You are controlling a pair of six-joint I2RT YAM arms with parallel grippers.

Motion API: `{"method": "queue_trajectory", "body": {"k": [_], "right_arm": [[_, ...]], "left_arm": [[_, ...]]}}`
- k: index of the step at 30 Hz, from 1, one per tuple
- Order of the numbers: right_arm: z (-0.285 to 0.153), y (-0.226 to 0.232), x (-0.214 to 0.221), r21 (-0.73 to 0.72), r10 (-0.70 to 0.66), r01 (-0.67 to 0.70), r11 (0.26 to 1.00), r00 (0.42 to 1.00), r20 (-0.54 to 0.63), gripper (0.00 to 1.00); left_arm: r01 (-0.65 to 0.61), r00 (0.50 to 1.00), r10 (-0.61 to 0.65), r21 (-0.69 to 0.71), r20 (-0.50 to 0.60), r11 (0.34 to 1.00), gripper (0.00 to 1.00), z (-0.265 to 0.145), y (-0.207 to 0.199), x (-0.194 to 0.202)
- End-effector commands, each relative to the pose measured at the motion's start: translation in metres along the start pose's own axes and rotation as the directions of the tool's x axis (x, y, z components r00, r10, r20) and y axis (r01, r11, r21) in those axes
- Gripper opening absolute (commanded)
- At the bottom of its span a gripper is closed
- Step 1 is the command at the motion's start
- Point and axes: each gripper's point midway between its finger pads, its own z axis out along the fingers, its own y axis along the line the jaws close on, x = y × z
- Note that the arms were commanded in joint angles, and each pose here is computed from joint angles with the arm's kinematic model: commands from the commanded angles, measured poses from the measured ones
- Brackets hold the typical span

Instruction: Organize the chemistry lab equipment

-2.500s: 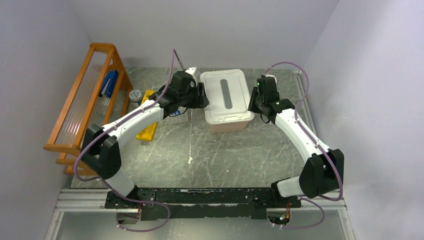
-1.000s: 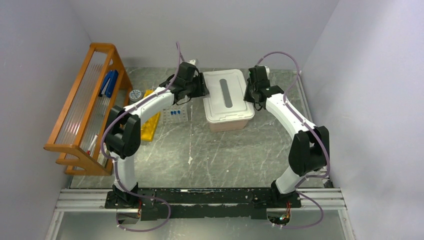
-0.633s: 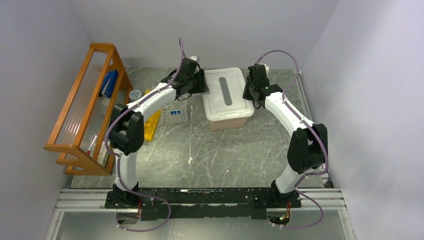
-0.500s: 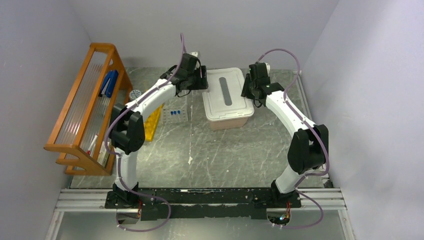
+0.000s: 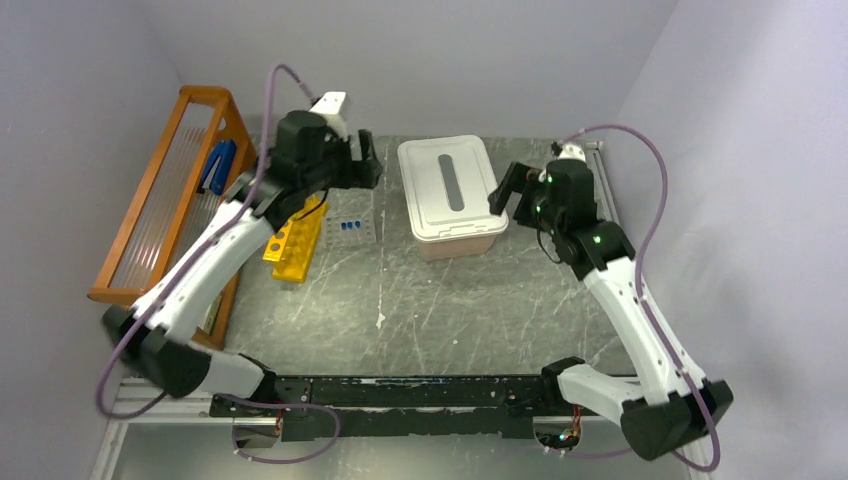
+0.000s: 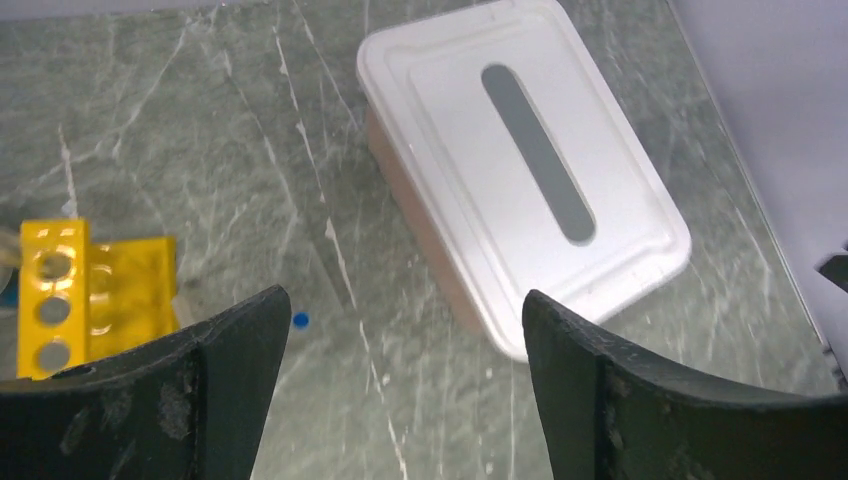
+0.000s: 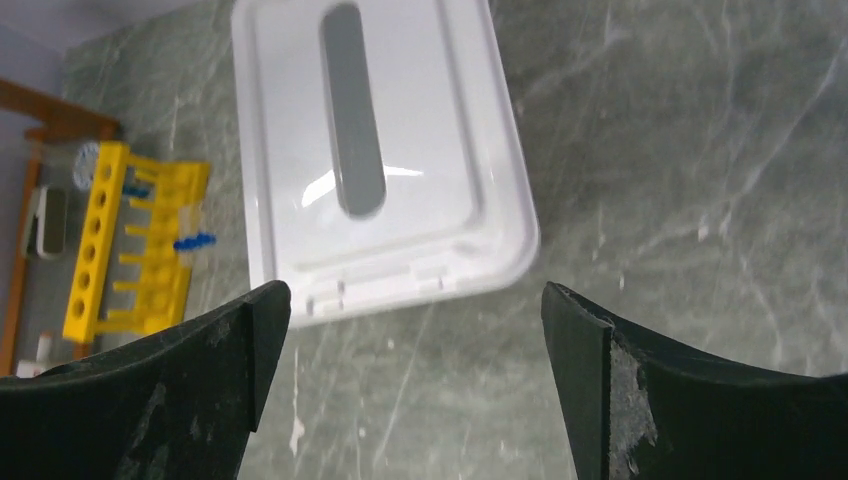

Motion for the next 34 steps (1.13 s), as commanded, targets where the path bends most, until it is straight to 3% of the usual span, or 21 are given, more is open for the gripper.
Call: {"method": "queue_trajectory", "body": {"k": [1, 6, 15, 34], "right_arm": [[-0.03, -0.016, 0.057, 0.006, 0.047, -0.047, 0.999, 0.99, -0.13, 1.0], [-0.064, -0.045, 0.07, 0.096, 0.128, -0.121, 0.988, 0.989, -0.069, 1.0], [-0.114, -0.078, 0.062, 0.223, 0.106, -0.102, 0.969, 0.994, -0.006, 1.0], [-0.169, -0.077, 0.042, 0.115, 0.021, -0.036, 0.993, 0.992, 0.127, 1.0]], "left_arm": [[-0.065, 0.997, 0.067, 0.061, -0.037, 0.996, 0.89, -0.058, 0.006, 0.03], [-0.089, 0.996, 0.09, 0.079, -0.01, 0.993, 0.87, -0.124, 0.02, 0.057], [-0.028, 0.996, 0.042, -0.173, 0.077, 0.985, 0.88, -0.221, 0.08, 0.07], [0.032, 0.995, -0.016, -0.164, 0.098, 0.986, 0.89, -0.236, 0.089, 0.097]]}}
